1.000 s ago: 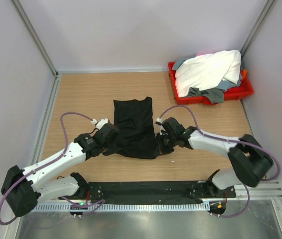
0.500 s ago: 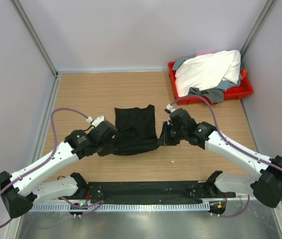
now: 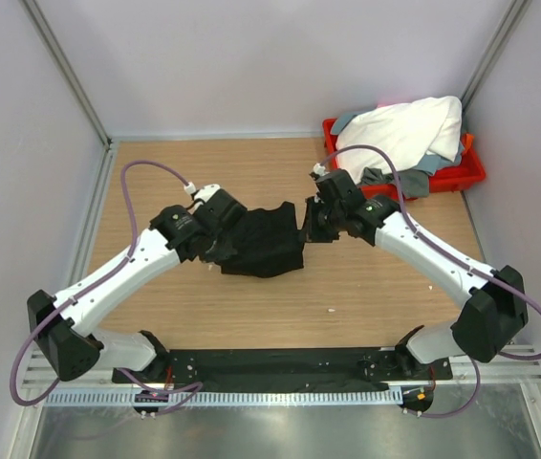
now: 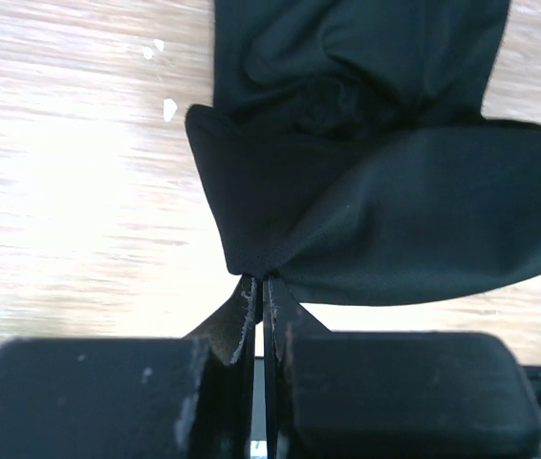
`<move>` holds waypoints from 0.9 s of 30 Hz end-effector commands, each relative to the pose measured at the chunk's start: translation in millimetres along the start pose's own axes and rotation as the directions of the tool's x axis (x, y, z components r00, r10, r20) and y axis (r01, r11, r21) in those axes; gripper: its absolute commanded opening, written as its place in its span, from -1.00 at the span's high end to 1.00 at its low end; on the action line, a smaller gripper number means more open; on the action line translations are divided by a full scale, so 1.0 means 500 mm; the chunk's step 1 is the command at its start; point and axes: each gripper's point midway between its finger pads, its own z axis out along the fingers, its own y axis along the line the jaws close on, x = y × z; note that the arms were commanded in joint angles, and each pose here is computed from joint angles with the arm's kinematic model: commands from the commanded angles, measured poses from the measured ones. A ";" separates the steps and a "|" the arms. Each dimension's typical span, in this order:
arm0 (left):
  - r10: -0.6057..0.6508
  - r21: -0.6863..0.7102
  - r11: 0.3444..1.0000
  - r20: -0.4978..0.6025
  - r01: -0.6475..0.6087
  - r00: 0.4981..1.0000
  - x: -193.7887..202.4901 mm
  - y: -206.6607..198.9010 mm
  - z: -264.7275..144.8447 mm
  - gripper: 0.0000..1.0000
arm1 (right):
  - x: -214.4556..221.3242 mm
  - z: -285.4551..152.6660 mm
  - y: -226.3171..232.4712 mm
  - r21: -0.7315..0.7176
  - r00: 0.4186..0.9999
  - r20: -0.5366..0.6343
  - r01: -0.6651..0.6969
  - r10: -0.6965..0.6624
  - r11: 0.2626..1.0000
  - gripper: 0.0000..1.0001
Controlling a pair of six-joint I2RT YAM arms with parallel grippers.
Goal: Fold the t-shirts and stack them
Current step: Fold the tshirt
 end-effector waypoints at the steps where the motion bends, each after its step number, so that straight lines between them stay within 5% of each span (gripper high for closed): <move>1: 0.024 -0.009 1.000 0.026 -0.023 0.999 -0.028 0.008 -0.009 1.00 | -0.018 -0.015 0.013 -0.023 0.999 0.014 0.030 -0.030 0.999 0.98; 7: 0.006 0.034 0.999 -0.010 -0.005 1.000 -0.001 0.011 -0.011 1.00 | 0.028 -0.036 0.002 -0.045 1.000 -0.022 0.016 -0.017 0.999 0.98; 18: -0.032 0.117 0.992 -0.195 0.056 0.980 0.169 0.054 0.025 1.00 | 0.219 -0.022 -0.040 -0.119 0.982 -0.173 -0.095 0.074 0.988 0.97; 27: -0.041 0.116 0.991 -0.206 0.066 0.978 0.198 0.074 0.022 1.00 | 0.221 -0.031 -0.047 -0.102 0.986 -0.156 -0.076 0.059 0.992 0.98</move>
